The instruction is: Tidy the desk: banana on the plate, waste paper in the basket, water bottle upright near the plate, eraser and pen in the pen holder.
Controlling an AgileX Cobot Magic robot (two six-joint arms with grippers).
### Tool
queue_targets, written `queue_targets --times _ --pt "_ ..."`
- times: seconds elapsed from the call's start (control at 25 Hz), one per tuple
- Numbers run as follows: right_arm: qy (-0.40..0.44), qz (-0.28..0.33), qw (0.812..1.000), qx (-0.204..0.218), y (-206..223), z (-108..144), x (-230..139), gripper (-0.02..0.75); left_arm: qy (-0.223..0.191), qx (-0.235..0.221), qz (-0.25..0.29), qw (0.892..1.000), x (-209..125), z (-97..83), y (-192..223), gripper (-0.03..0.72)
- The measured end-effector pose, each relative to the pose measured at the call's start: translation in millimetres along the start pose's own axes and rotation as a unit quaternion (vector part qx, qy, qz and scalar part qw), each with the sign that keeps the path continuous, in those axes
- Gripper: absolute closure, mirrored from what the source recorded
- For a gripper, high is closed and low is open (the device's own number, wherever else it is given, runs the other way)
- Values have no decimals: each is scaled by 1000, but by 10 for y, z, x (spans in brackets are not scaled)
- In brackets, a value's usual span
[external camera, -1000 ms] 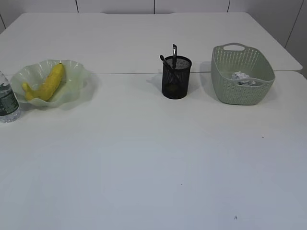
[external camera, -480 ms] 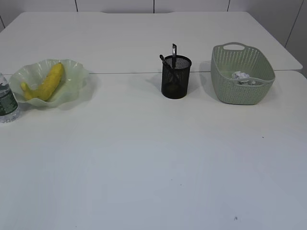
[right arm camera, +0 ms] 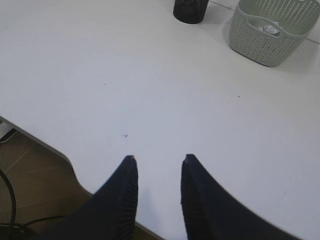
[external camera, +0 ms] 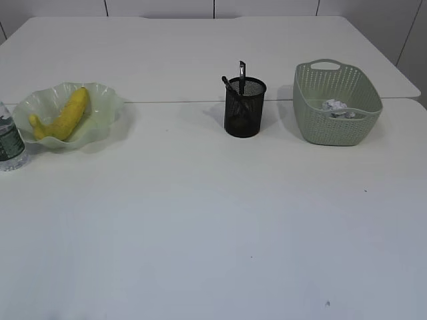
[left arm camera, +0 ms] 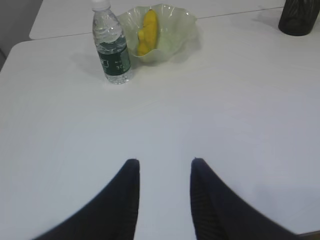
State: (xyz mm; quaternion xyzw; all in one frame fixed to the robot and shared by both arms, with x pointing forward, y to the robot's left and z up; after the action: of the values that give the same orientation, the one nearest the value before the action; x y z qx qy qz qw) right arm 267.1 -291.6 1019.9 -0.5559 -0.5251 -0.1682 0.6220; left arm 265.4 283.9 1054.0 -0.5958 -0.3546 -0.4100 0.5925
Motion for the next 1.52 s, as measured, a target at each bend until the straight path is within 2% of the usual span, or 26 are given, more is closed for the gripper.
queue_targets --times 0.2,0.52,1.52 --pt "1 -1 1000 1 4 3 2 510 0 -22 9 1000 -89 -47 146 454" --pt "20 -2 1000 1 4 4 4 510 7 -31 29 999 -171 -69 189 455" --pt "28 -4 1000 5 4 15 9 511 8 -33 29 999 -171 -74 189 455"
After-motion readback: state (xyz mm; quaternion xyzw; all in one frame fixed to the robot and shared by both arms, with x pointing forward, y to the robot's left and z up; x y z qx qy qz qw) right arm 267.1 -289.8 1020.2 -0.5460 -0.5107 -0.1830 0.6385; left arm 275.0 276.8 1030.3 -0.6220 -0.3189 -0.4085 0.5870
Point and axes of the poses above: a point on each arm's last joint axis where the gripper is mounted, y pointing out along that axis toward the gripper, z along the wrist's bending axis when the last joint is at zero, x = y × z, the point moved 5 cm from there along y, pointing out along that axis toward the gripper
